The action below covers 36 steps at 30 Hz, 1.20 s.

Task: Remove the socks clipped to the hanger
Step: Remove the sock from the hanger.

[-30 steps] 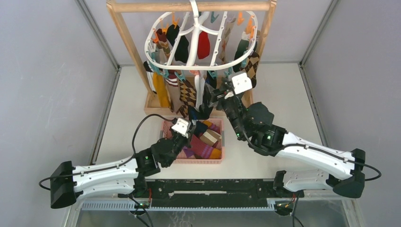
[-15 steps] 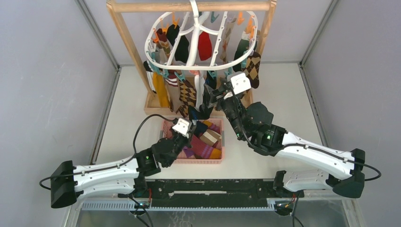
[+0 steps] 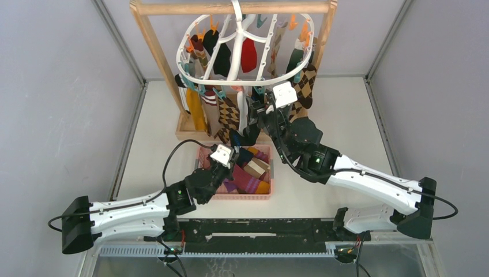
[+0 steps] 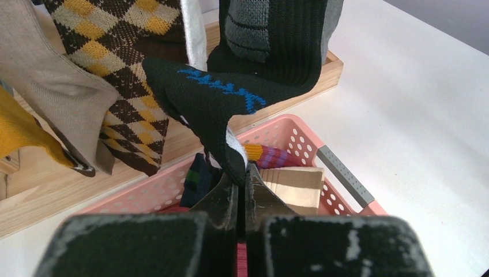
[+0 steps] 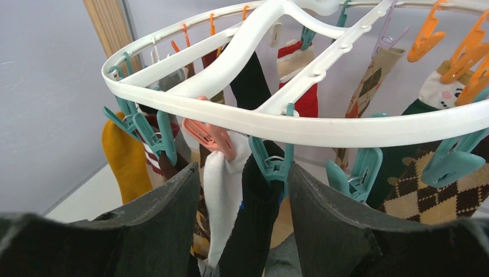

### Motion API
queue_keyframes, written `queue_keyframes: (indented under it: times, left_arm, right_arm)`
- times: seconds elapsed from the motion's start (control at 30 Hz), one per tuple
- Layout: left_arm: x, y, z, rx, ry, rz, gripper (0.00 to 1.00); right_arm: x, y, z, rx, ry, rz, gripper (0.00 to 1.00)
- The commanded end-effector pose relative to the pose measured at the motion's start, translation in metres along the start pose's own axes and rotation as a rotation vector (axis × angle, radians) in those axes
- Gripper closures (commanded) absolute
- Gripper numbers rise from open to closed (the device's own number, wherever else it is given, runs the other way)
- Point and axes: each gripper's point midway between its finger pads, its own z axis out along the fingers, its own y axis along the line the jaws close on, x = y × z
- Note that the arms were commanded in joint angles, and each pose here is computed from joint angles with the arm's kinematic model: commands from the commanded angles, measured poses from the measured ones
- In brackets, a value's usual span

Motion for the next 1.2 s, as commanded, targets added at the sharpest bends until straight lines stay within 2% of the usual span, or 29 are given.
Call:
queue_keyframes:
  times: [0.0, 0.87, 1.17]
  left_arm:
    - [-0.035, -0.003, 0.002, 0.006, -0.076, -0.046, 0.98]
    - [-0.033, 0.002, 0.002, -0.017, -0.072, -0.03, 0.98]
    - [-0.029, 0.003, 0.004, -0.022, -0.066, -0.025, 0.98]
  right_arm:
    - [-0.029, -0.007, 0.006, 0.033, -0.067, 0.05, 0.35]
    - [-0.017, -0.016, 0.038, 0.19, -0.081, -0.076, 0.35]
    - [-0.015, -0.018, 0.041, 0.186, -0.078, -0.078, 0.65]
